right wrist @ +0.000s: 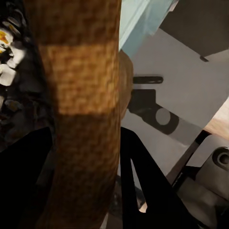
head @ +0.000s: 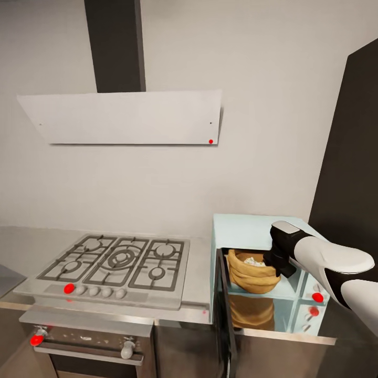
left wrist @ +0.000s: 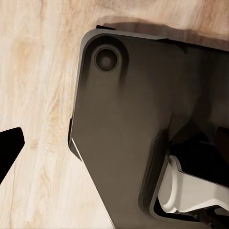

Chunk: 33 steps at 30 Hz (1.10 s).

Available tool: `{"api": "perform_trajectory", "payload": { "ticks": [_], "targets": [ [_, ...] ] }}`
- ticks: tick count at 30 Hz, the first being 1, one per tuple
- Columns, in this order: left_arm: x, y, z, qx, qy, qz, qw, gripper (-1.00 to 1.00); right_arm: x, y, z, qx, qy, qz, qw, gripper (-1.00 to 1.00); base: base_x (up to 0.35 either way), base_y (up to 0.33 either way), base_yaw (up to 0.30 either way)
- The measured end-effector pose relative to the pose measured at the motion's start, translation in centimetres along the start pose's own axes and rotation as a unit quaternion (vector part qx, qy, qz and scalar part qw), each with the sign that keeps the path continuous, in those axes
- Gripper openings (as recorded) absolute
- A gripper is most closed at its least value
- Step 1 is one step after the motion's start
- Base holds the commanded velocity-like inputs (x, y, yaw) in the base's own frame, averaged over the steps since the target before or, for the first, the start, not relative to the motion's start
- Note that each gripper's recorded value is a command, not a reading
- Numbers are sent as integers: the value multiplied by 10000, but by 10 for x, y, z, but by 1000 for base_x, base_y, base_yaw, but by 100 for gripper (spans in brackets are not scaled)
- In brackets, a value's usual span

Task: In the kitchen, take the popcorn bag from the countertop, put it into the microwave, and heat it until the popcorn is cooked so the cooked popcorn ends up inside the bag.

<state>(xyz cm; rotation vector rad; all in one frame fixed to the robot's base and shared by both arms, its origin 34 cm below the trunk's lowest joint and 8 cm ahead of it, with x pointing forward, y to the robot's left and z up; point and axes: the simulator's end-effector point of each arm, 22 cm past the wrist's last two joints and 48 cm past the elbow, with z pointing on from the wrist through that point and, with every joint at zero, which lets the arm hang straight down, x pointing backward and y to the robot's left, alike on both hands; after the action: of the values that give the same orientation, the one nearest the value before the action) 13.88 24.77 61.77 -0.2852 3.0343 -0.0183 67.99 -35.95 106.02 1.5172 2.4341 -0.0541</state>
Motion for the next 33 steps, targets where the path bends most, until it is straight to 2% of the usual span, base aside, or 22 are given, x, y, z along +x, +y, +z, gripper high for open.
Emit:
{"api": "perform_trajectory", "payload": {
  "ticks": [8,9,28,33],
  "targets": [
    [0,0,0,2,0,0,10000,100,0,0,0,1,1,-7,10000,-100,1,-1,0],
    [0,0,0,2,0,0,10000,100,0,0,0,2,1,-10,10000,100,0,0,0],
    [-1,-1,0,9,-19,4,10000,100,0,0,-2,-18,-2,-4,10000,100,0,0,0],
    [-4,-1,0,12,-57,4,10000,100,-1,5,-7,-172,-23,15,9998,100,0,0,0]
  ]
}}
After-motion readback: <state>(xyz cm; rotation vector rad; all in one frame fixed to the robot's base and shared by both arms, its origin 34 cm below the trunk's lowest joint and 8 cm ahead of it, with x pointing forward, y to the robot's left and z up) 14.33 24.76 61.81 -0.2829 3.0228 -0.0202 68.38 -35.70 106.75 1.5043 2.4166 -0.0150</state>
